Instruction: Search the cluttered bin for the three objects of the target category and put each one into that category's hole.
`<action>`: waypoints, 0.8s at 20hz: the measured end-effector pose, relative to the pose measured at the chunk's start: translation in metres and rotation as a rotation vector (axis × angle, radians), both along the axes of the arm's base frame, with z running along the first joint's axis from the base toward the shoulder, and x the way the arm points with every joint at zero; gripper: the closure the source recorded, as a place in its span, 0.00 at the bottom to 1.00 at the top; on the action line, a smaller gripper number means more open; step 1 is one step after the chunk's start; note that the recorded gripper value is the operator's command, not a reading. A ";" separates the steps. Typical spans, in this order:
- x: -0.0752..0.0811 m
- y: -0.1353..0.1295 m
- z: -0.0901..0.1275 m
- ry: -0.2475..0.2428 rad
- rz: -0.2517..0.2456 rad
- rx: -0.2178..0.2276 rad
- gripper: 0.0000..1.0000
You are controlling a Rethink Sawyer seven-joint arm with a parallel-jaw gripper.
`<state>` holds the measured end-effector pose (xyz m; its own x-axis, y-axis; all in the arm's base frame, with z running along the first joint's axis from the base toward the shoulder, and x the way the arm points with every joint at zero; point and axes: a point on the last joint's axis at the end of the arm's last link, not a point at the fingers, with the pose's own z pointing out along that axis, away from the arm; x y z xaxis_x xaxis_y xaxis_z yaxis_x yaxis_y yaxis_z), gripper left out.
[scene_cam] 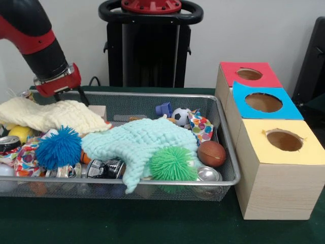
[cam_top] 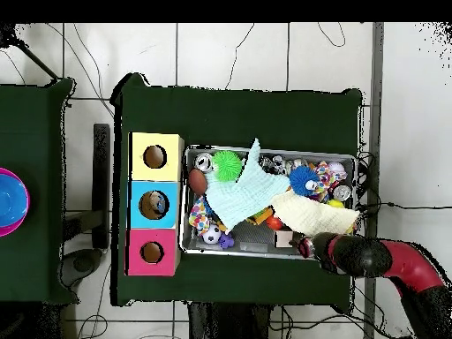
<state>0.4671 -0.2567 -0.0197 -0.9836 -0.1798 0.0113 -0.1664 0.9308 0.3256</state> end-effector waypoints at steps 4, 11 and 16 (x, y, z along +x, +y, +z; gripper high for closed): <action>-0.004 0.006 0.000 -0.006 0.008 -0.006 0.00; 0.000 0.014 0.018 -0.045 0.009 -0.027 0.00; 0.005 0.016 0.066 -0.032 -0.017 -0.045 0.00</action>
<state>0.4723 -0.2407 0.0465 -0.9866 -0.1628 -0.0129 -0.1599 0.9472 0.2781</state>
